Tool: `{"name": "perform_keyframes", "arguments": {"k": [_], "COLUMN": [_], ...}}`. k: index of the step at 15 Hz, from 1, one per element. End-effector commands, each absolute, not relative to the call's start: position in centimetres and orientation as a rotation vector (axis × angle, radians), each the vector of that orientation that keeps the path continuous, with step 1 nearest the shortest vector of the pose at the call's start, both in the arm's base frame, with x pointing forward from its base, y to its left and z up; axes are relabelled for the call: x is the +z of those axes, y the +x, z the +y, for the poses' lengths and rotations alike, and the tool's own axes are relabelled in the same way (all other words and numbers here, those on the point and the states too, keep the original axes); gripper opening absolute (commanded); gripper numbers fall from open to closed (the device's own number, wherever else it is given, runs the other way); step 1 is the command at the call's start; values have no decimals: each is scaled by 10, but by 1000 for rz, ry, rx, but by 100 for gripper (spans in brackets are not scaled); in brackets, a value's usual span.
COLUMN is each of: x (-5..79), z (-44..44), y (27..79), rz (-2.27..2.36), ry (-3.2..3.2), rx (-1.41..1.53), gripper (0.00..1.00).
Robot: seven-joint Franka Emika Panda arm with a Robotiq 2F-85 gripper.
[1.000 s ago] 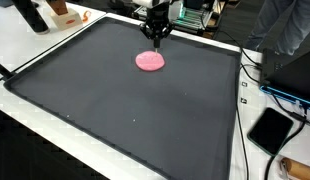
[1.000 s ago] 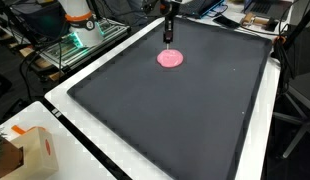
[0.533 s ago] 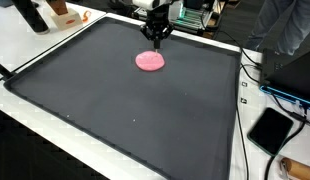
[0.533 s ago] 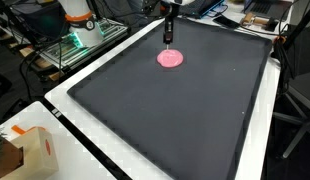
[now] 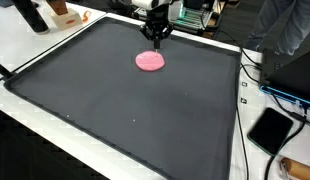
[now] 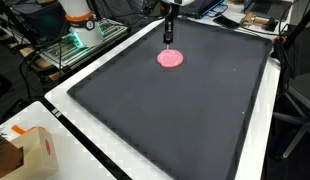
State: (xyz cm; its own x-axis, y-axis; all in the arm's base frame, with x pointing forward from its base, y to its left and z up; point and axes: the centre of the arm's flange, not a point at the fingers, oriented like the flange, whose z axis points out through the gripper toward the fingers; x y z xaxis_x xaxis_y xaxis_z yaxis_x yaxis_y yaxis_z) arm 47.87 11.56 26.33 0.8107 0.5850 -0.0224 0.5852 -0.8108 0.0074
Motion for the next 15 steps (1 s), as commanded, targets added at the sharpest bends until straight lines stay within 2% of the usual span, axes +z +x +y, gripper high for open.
{"name": "perform_keyframes", "arguments": {"k": [1,15], "x": [271,345], "z": [114,124], "y": [476,475], "rz": [976,976], "ry": [2998,2969], "rx": [-36,-17], "gripper": [3,3]}}
